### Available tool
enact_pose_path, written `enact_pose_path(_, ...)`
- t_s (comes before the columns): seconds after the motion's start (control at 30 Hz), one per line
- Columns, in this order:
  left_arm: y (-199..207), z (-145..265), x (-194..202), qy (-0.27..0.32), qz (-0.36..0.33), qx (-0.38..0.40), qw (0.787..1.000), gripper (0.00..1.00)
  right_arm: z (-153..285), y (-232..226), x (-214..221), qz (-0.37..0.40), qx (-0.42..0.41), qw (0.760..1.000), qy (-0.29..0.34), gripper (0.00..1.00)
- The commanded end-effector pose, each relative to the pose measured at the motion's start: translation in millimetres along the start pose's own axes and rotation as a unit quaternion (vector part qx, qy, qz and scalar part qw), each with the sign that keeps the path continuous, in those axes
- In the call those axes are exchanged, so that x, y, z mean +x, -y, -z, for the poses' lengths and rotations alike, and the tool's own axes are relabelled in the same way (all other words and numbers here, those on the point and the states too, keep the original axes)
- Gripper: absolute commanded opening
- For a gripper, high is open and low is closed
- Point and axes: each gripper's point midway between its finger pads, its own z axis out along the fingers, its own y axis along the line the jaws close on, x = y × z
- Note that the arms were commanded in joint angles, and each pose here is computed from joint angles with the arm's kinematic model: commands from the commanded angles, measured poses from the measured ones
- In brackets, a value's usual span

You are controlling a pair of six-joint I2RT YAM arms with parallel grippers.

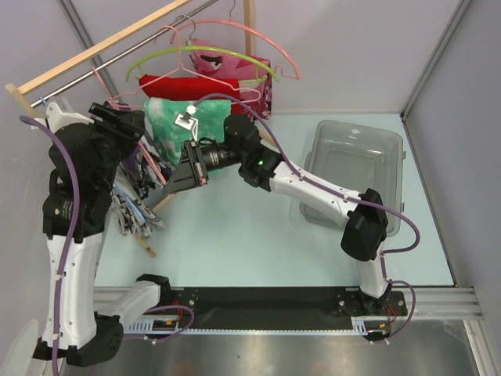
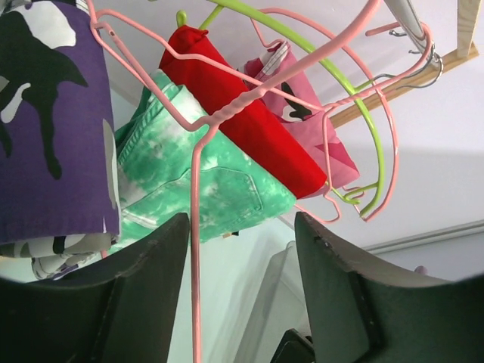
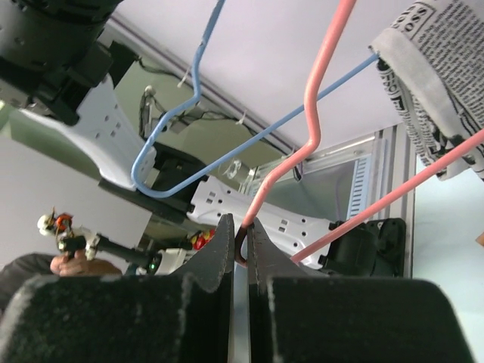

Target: Remove the trousers from the hanger

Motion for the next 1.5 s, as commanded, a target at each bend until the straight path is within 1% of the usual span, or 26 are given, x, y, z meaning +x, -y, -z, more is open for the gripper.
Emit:
enact_pose_path(0.0, 4.8, -2.0, -1.4, 0.005, 0.053, -0.001, 0.999, 0.64, 4.3, -45.2, -7.8, 0.109, -0.081, 0.99, -0.027, 0.0)
enact_pose_path(0.3, -11.9, -14.9, -3.8, 0.031, 0.086, -0.03, 0.995, 0.63, 12.7, -52.6, -4.8, 0.103, -0.099, 0.989, -0.037, 0.0)
enact_pose_path(0.37, -17.7, -21.8, 1.0, 0.03, 0.098, -0.037, 0.994, 0.6, 15.3, -58.2, -4.2, 0.104, -0.106, 0.988, -0.04, 0.0)
enact_pose_path(0.4, -19.1, -24.1, 0.3, 0.033, 0.101, -0.036, 0.994, 0.57, 14.7, -59.1, -2.4, 0.103, -0.109, 0.988, -0.043, 0.0)
enact_pose_path(0.47, -16.2, -28.2, 1.7, 0.035, 0.11, -0.019, 0.993, 0.45, 16.0, -59.5, -2.8, 0.105, -0.11, 0.987, -0.044, 0.0)
enact_pose_path(0.5, -15.2, -28.5, 0.1, 0.039, 0.111, -0.011, 0.993, 0.39, 16.0, -58.7, -2.1, 0.104, -0.11, 0.987, -0.045, 0.0)
enact_pose_path(0.53, -9.0, -28.6, -3.9, 0.048, 0.113, 0.008, 0.992, 0.3, 16.7, -57.4, -3.1, 0.104, -0.109, 0.988, -0.045, 0.0)
enact_pose_path(0.6, -7.5, -22.5, -6.9, 0.059, 0.108, 0.023, 0.992, 0.23, 16.6, -52.6, -3.1, 0.098, -0.104, 0.989, -0.045, 0.0)
enact_pose_path(0.63, -3.5, -19.1, -13.8, 0.074, 0.106, 0.036, 0.991, 0.16, 17.3, -49.4, -4.9, 0.096, -0.1, 0.989, -0.043, 0.0)
enact_pose_path(0.7, -2.6, -10.1, -20.6, 0.09, 0.092, 0.046, 0.991, 0.09, 19.9, -36.6, -10.4, 0.088, -0.085, 0.992, -0.034, 0.0)
enact_pose_path(0.73, 0.2, -7.0, -24.2, 0.097, 0.088, 0.054, 0.99, 0.03, 20.2, -30.7, -12.0, 0.084, -0.077, 0.993, -0.032, 0.0)
enact_pose_path(0.77, 2.8, -4.3, -25.6, 0.099, 0.076, 0.062, 0.99, 0.02, 21.3, -24.8, -20.6, 0.086, -0.064, 0.994, -0.021, 0.0)
enact_pose_path(0.83, 10.7, 0.8, -30.0, 0.105, 0.064, 0.082, 0.989, 0.01, 19.0, -2.3, -23.4, 0.074, -0.035, 0.997, -0.017, 0.0)
enact_pose_path(0.87, 13.6, 1.4, -27.7, 0.098, 0.055, 0.09, 0.99, 0.0, 18.2, -3.3, -29.9, 0.083, -0.031, 0.996, -0.012, 0.0)
enact_pose_path(0.9, 15.4, 1.8, -27.8, 0.096, 0.05, 0.094, 0.99, 0.0, 17.7, 3.0, -30.7, 0.072, -0.017, 0.997, -0.013, 0.0)
enact_pose_path(0.93, 18.0, 1.8, -26.5, 0.093, 0.046, 0.101, 0.99, 0.0, 14.5, 16.0, -29.9, 0.079, -0.005, 0.997, -0.014, 0.0)
enact_pose_path(1.0, 21.0, 1.8, -23.4, 0.084, 0.034, 0.11, 0.99, 0.0, 12.1, 23.3, -39.0, 0.076, 0.021, 0.997, -0.002, 0.0)
enact_pose_path(1.03, 24.6, 2.2, -23.6, 0.084, 0.029, 0.118, 0.989, 0.0, 9.6, 36.2, -38.1, 0.074, 0.037, 0.997, -0.002, 0.0)
enact_pose_path(1.13, 34.1, 2.4, -21.4, 0.076, 0.003, 0.143, 0.987, 0.0, 5.5, 47.7, -41.6, 0.085, 0.064, 0.994, 0.004, 0.0)
enact_pose_path(1.23, 44.9, 4.7, -17.8, 0.065, -0.007, 0.172, 0.983, 0.0, 3.4, 57.0, -46.2, 0.1, 0.093, 0.991, 0.017, 0.0)
enact_pose_path(1.47, 52.0, 15.8, -23.9, 0.079, -0.022, 0.194, 0.977, 0.0, 8.3, 79.7, -63.2, 0.11, 0.142, 0.983, 0.041, 0.0)
